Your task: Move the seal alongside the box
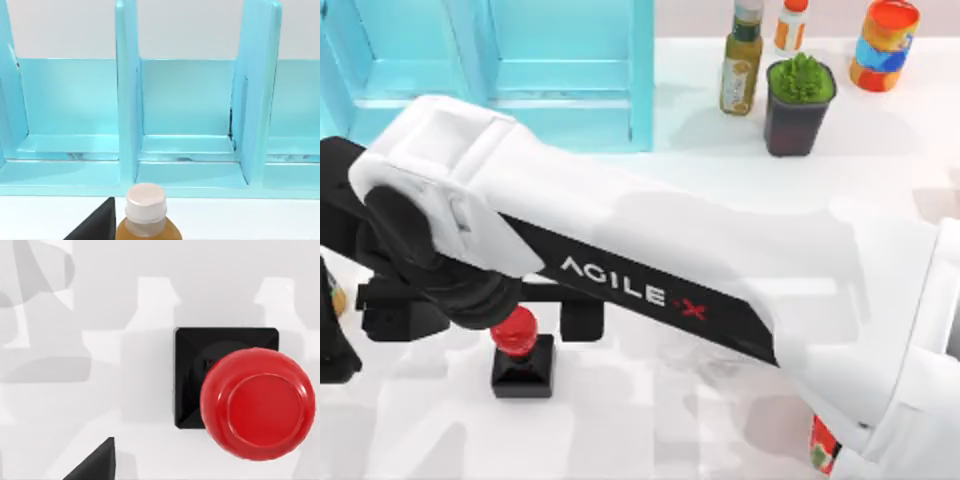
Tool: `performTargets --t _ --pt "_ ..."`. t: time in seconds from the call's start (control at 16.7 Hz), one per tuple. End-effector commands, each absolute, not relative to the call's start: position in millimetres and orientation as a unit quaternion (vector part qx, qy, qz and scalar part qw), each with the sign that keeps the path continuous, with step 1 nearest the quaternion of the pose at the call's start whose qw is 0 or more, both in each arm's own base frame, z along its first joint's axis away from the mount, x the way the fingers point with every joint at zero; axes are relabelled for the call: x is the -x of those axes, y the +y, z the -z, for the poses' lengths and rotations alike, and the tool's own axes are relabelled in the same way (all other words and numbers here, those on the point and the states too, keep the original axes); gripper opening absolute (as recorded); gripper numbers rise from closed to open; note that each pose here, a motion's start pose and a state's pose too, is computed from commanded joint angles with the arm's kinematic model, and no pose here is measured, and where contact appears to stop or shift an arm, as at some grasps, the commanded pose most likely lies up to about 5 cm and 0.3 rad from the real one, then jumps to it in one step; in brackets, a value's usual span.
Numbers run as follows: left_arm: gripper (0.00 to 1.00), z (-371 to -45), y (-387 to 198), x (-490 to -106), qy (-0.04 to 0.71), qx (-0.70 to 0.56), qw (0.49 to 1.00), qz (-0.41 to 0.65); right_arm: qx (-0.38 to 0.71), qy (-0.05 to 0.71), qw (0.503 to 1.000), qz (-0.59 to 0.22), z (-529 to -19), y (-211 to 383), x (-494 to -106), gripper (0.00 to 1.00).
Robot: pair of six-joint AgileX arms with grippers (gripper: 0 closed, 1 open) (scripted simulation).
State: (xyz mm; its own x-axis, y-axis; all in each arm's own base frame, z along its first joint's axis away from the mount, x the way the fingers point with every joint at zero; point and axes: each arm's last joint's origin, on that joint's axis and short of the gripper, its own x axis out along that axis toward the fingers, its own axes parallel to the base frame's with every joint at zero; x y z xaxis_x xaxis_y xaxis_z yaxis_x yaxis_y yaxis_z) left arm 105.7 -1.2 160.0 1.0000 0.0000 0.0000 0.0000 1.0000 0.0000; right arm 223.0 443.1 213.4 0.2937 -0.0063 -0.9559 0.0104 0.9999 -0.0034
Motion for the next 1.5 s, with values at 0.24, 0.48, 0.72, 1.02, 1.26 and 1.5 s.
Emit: performTargets --t 0.24,0.48,0.72,1.02,1.26,1.5 --pt "1.0 -160 -1 -106 0.0 0.0 1.0 0.0 -0.006 0.592 0.806 0.002 -166 445 -234 1.0" --pt "1.0 -160 -1 -106 0.0 0.0 1.0 0.0 -0.003 0.593 0.805 0.004 -145 442 -240 1.0" --pt "1.0 -160 -1 -106 0.0 0.0 1.0 0.0 -0.003 0.593 0.805 0.004 -145 442 -240 0.92" --pt "1.0 -160 -1 -106 0.0 0.0 1.0 0.0 -0.003 0.593 0.805 0.004 -145 442 -240 0.55" --pt "1.0 -160 -1 -106 0.0 0.0 1.0 0.0 -0.003 0.593 0.805 0.004 -145 442 -240 0.25" --pt "1.0 -160 -1 -106 0.0 0.0 1.0 0.0 -0.003 0.593 0.805 0.004 -145 442 -240 0.0"
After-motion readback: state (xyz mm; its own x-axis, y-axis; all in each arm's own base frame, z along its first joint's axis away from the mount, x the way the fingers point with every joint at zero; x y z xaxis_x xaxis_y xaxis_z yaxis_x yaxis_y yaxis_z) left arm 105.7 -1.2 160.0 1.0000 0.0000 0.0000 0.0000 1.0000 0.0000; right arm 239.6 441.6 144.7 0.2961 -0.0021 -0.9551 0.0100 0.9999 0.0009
